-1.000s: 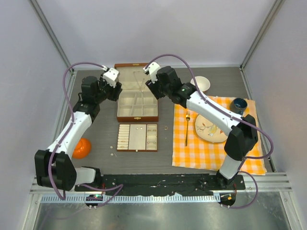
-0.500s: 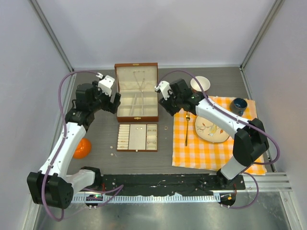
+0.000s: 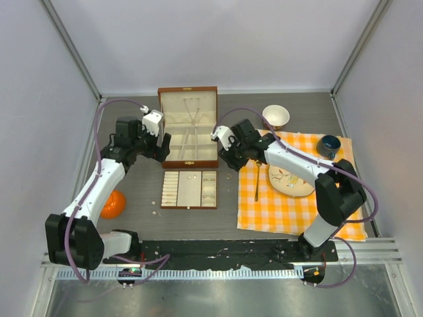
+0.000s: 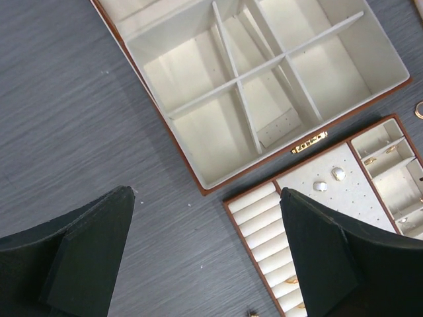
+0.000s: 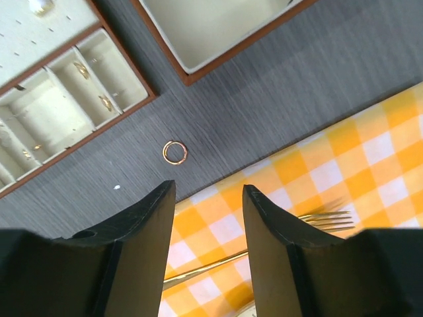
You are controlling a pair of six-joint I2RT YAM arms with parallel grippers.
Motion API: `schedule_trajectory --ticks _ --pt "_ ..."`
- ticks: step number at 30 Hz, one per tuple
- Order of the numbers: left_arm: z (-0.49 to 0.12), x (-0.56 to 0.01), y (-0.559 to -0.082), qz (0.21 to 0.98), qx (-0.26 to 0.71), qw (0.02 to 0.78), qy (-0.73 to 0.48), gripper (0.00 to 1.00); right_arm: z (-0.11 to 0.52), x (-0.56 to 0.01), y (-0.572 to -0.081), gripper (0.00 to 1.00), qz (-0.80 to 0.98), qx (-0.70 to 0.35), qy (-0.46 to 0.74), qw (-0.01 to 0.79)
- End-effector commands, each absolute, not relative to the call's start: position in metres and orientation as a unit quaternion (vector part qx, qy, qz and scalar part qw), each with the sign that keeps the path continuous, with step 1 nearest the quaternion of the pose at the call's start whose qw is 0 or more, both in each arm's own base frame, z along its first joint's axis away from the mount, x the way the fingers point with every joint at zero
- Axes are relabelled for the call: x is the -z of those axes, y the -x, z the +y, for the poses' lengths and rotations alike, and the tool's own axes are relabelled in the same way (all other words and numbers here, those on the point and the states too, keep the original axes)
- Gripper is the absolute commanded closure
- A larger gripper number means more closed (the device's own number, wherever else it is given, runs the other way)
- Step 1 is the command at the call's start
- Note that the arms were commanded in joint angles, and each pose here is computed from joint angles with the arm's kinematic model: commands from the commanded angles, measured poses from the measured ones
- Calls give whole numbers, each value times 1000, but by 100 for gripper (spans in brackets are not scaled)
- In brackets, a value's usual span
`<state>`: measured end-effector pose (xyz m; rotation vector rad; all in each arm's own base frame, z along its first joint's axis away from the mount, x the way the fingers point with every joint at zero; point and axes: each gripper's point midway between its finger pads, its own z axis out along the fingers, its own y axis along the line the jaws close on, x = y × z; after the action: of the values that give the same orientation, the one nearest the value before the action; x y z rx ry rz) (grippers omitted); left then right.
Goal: Organize the mixed jewelry
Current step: Pick up the jewelry from the center of the board.
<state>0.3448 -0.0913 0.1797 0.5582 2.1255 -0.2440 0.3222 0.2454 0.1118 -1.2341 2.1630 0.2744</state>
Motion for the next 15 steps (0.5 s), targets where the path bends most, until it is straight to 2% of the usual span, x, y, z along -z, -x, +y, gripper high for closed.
schedule_trajectory --ticks 1,6,15 --pt "-94 -181 -352 859 110 451 -215 3 250 -85 -326 50 831 -98 457 302" --pt "-95 -173 -352 862 113 447 -209 2 251 -49 -323 52 855 -98 433 267" --pt "-97 -170 -350 859 115 451 -214 2 254 -39 -320 53 865 -108 418 256"
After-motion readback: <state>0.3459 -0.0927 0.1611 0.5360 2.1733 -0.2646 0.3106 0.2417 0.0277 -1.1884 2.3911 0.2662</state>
